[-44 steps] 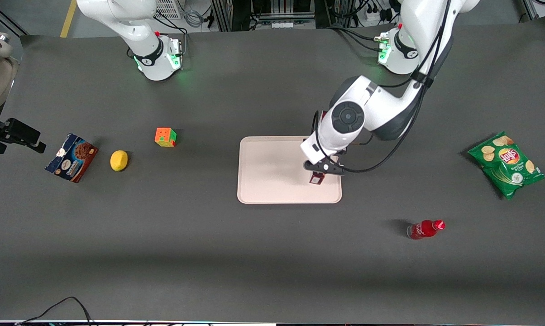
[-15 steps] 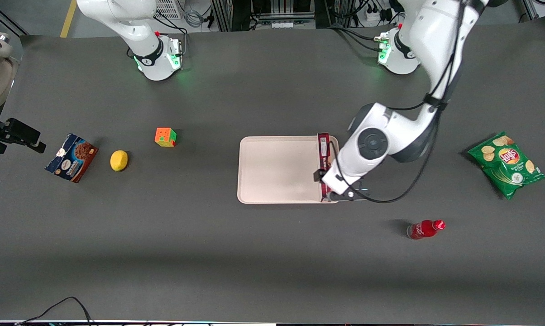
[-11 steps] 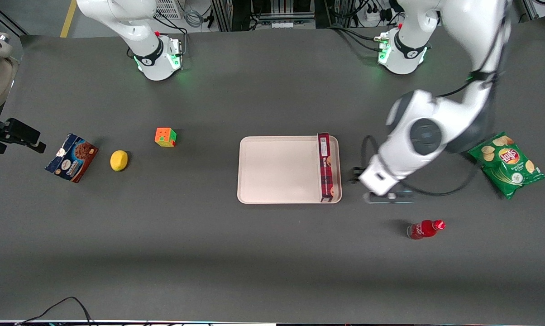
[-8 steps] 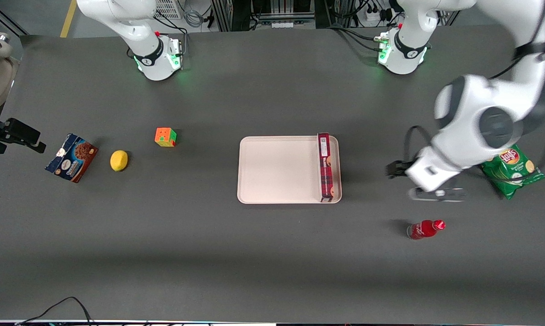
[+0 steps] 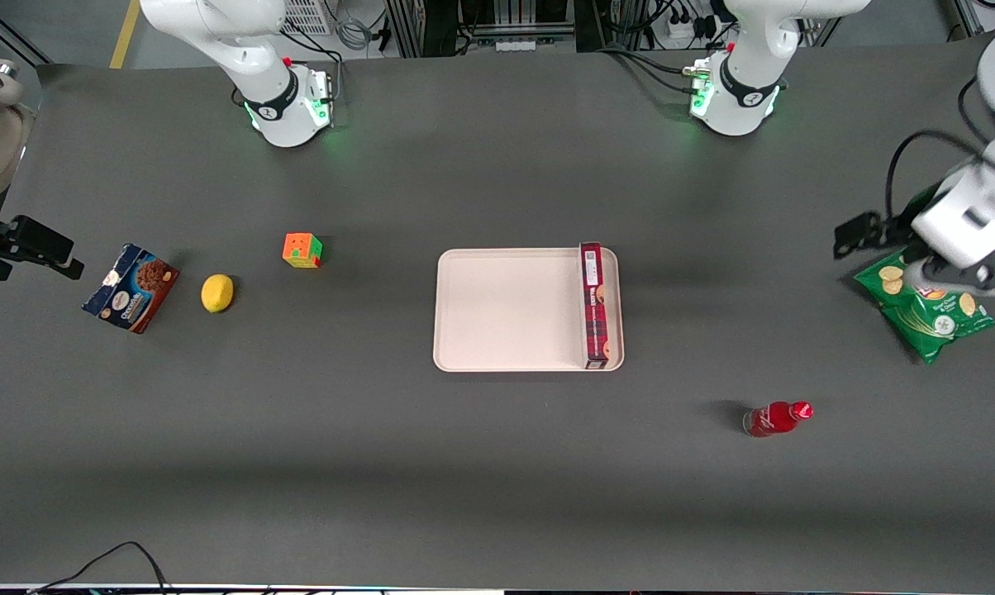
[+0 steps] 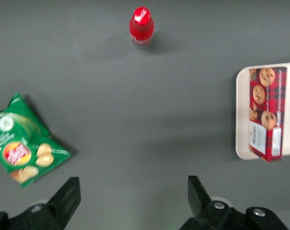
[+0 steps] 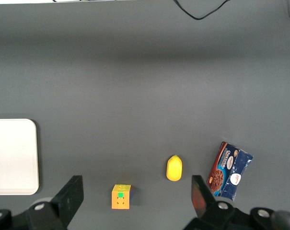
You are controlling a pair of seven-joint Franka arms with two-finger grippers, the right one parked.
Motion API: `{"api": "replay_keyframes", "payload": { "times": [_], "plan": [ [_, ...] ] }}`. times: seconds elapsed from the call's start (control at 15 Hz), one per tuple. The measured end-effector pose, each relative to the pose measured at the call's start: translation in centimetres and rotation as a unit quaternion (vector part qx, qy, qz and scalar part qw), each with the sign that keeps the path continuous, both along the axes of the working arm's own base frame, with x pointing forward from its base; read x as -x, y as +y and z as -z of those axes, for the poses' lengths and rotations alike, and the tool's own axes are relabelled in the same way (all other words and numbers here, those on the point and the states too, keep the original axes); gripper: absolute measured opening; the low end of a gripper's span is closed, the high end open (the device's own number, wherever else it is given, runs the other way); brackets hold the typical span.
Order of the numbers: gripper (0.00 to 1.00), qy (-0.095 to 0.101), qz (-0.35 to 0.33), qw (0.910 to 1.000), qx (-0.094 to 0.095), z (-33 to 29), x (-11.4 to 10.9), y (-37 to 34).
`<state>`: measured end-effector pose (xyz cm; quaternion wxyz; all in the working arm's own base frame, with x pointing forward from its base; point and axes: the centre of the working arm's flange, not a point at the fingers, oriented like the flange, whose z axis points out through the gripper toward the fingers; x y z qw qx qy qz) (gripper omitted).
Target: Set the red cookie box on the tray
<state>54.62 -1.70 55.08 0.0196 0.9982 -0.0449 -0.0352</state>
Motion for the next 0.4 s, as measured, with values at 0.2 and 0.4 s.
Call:
{"api": "replay_keyframes", "payload": {
  "times": [0.2, 0.4],
  "plan": [
    [0.97, -0.004, 0.001, 0.9999, -0.011, -3.9, 2.9, 0.6],
    [0.96, -0.019, 0.006, 0.9996, -0.018, -6.0, 4.3, 0.4]
  ]
}}
